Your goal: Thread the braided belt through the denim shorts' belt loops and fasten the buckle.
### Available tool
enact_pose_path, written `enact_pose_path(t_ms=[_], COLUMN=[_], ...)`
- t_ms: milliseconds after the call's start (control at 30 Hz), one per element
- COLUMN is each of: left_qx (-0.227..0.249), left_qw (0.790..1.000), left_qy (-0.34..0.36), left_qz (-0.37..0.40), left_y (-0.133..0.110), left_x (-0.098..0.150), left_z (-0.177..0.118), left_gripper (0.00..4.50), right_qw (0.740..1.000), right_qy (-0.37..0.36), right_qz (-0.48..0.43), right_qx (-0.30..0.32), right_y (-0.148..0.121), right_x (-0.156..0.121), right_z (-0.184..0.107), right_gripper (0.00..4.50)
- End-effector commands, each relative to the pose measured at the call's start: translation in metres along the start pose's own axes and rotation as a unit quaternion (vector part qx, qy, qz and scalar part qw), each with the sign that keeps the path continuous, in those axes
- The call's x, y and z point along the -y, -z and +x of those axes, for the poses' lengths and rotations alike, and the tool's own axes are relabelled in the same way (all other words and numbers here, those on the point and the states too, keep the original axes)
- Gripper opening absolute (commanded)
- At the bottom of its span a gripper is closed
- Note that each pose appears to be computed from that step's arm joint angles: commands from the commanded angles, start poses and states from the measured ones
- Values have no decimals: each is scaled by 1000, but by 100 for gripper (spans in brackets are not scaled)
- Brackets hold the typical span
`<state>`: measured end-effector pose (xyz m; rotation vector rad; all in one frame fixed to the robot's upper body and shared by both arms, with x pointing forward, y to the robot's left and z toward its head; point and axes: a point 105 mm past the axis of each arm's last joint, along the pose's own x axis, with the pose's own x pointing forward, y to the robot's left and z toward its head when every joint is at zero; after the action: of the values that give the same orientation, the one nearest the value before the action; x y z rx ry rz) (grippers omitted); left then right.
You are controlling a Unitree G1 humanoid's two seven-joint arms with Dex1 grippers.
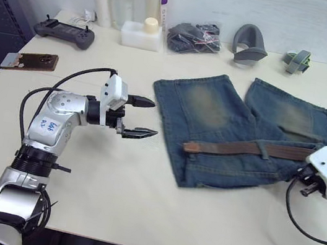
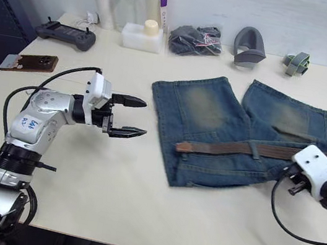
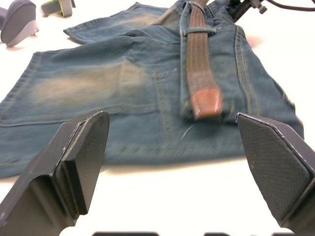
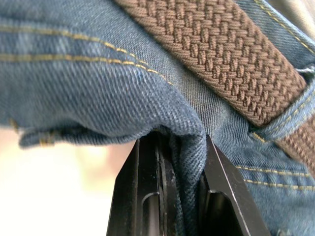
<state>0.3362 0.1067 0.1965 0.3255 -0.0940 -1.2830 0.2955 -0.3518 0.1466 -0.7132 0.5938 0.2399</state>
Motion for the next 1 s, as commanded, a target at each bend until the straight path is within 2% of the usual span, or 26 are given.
enact_pose_path(t_ms=[33,100,133,233,267,300,367,467,533,600,700,733,900,1000], left_qx=[2,3,3,1,0,-1,-2,-3,-3,-3,-2,-1,0,-2], left_qw=[1000,1000,1000,1000,1000,1000,1000,1000,1000,1000,1000,1000,1000,1000], left_qy=[2,4,5,7,8,10,12,15,17,19,19,19,17,15], left_qz=[17,16,15,12,11,10,9,10,11,11,9,8,8,11], left_y=[-1,1,2,4,4,5,5,6,7,7,8,8,10,10], left_x=[2,3,4,4,4,4,4,4,5,7,10,12,17,19], left_z=[6,8,9,9,9,9,9,8,9,10,11,12,14,14], left_gripper=[450,450,450,450,450,450,450,450,450,450,450,450,450,450], right_qw=[999,999,999,997,997,997,997,983,957,928,862,833,742,706], right_qy=[26,-3,-14,-23,-27,-35,-46,-92,-143,-195,-268,-295,-345,-322], right_qz=[-18,-11,-15,-20,-14,-8,-4,89,175,233,351,392,530,594], right_qx=[11,33,43,68,70,65,58,130,184,213,248,256,222,213], right_y=[-4,-14,-20,-40,-45,-48,-51,-78,-97,-104,-108,-110,-112,-112], right_x=[15,7,4,5,5,4,0,-20,-40,-63,-93,-105,-138,-136], right_z=[-3,-8,-13,-30,-38,-45,-55,-65,-68,-67,-64,-63,-61,-50], right_gripper=[5,106,128,251,314,347,447,447,447,447,447,447,447,447])
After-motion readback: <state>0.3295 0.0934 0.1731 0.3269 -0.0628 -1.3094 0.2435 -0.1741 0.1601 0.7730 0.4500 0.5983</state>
